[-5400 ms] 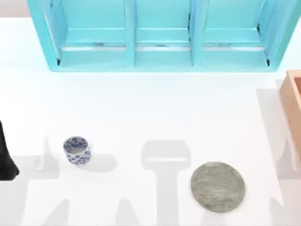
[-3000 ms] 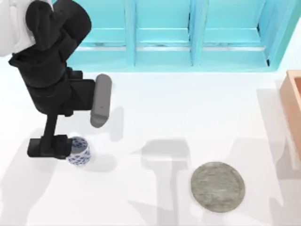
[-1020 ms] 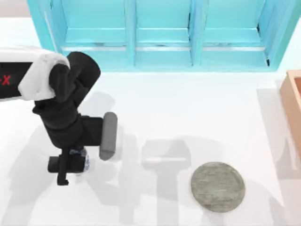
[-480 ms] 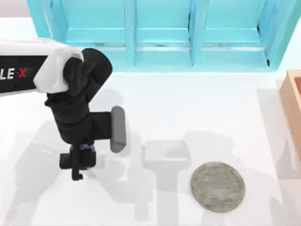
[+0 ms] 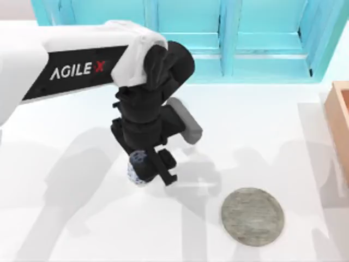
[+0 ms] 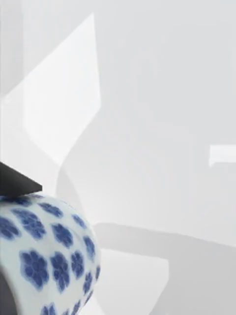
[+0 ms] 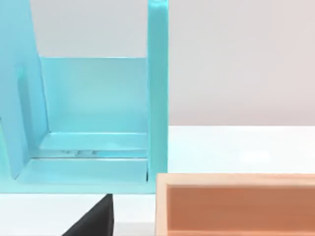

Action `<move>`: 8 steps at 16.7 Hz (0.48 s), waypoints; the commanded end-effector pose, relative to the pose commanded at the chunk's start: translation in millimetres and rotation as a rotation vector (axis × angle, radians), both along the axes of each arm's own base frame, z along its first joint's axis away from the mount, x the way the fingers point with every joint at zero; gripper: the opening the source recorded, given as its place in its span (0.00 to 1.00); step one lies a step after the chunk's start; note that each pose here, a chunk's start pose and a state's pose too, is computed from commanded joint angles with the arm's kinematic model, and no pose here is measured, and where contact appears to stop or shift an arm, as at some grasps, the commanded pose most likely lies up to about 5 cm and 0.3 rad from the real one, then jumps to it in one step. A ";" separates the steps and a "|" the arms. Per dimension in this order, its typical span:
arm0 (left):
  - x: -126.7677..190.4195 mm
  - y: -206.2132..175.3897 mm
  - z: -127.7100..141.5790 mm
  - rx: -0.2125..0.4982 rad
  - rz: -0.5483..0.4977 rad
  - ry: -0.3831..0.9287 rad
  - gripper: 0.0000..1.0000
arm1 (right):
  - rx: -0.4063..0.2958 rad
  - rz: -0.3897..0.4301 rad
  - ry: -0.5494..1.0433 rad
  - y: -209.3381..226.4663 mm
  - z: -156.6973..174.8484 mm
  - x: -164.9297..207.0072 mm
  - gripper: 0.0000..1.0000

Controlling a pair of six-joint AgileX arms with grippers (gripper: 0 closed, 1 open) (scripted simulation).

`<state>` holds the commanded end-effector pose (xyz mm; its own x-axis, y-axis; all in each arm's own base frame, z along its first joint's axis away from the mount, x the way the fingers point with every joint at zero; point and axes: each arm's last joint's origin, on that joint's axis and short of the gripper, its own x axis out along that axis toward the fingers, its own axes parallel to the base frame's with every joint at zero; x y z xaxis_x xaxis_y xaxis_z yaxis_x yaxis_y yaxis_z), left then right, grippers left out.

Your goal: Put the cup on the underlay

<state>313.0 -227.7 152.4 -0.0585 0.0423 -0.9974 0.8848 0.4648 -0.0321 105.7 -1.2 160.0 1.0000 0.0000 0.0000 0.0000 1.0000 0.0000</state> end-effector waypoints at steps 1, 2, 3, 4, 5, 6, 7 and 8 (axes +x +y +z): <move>-0.1 -13.7 2.9 0.006 0.061 -0.005 0.00 | 0.000 0.000 0.000 0.0 0.0 0.0 1.00; -0.5 -27.5 6.9 0.008 0.124 -0.013 0.00 | 0.000 0.000 0.000 0.0 0.0 0.0 1.00; -1.6 -41.4 11.6 0.006 0.190 -0.023 0.00 | 0.000 0.000 0.000 0.0 0.0 0.0 1.00; -3.5 -55.2 16.3 0.004 0.257 -0.033 0.00 | 0.000 0.000 0.000 0.0 0.0 0.0 1.00; -6.6 -68.7 20.0 0.004 0.323 -0.039 0.00 | 0.000 0.000 0.000 0.0 0.0 0.0 1.00; -10.6 -81.7 22.3 0.010 0.389 -0.042 0.00 | 0.000 0.000 0.000 0.0 0.0 0.0 1.00; -15.1 -93.6 23.8 0.018 0.457 -0.044 0.00 | 0.000 0.000 0.000 0.0 0.0 0.0 1.00; -19.6 -104.8 26.2 0.022 0.525 -0.048 0.00 | 0.000 0.000 0.000 0.0 0.0 0.0 1.00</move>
